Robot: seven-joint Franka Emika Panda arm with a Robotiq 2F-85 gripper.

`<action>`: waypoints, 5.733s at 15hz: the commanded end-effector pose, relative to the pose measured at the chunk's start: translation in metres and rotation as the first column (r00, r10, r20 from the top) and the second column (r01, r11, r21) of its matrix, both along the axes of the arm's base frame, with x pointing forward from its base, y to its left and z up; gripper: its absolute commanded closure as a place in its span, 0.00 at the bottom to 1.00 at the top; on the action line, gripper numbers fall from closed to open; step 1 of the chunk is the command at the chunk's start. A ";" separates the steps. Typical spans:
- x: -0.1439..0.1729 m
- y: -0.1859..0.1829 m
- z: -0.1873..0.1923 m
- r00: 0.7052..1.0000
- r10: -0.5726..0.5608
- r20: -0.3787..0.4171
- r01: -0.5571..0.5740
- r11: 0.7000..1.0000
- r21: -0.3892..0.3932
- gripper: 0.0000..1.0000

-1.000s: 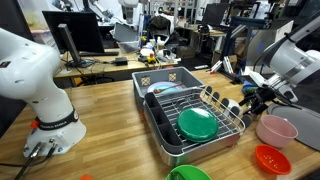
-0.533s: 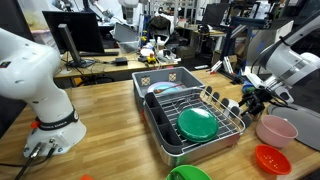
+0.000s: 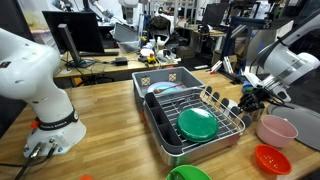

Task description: Pour the contents of the mug into the metal jug

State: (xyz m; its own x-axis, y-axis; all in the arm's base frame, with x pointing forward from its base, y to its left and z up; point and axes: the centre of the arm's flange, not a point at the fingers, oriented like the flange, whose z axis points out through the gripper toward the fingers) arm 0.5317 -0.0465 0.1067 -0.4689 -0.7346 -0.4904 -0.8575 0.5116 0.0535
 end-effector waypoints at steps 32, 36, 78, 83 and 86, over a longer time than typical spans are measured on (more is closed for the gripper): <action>-0.041 -0.073 0.140 0.992 -0.036 0.119 0.045 0.997 -0.069 0.98; -0.064 -0.101 0.154 0.992 -0.096 0.084 0.103 0.992 -0.078 0.98; -0.025 -0.222 0.111 0.939 -0.341 -0.031 0.268 0.788 -0.555 0.91; -0.012 -0.210 0.124 0.963 -0.257 -0.080 0.128 0.700 -0.702 0.98; 0.008 -0.196 0.137 0.979 -0.188 -0.082 0.056 0.629 -0.775 0.98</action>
State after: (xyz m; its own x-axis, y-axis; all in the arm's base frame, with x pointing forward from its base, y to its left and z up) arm 0.5233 -0.2551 0.2331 -0.6388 -0.7404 0.2092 -0.7649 0.5818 -0.2764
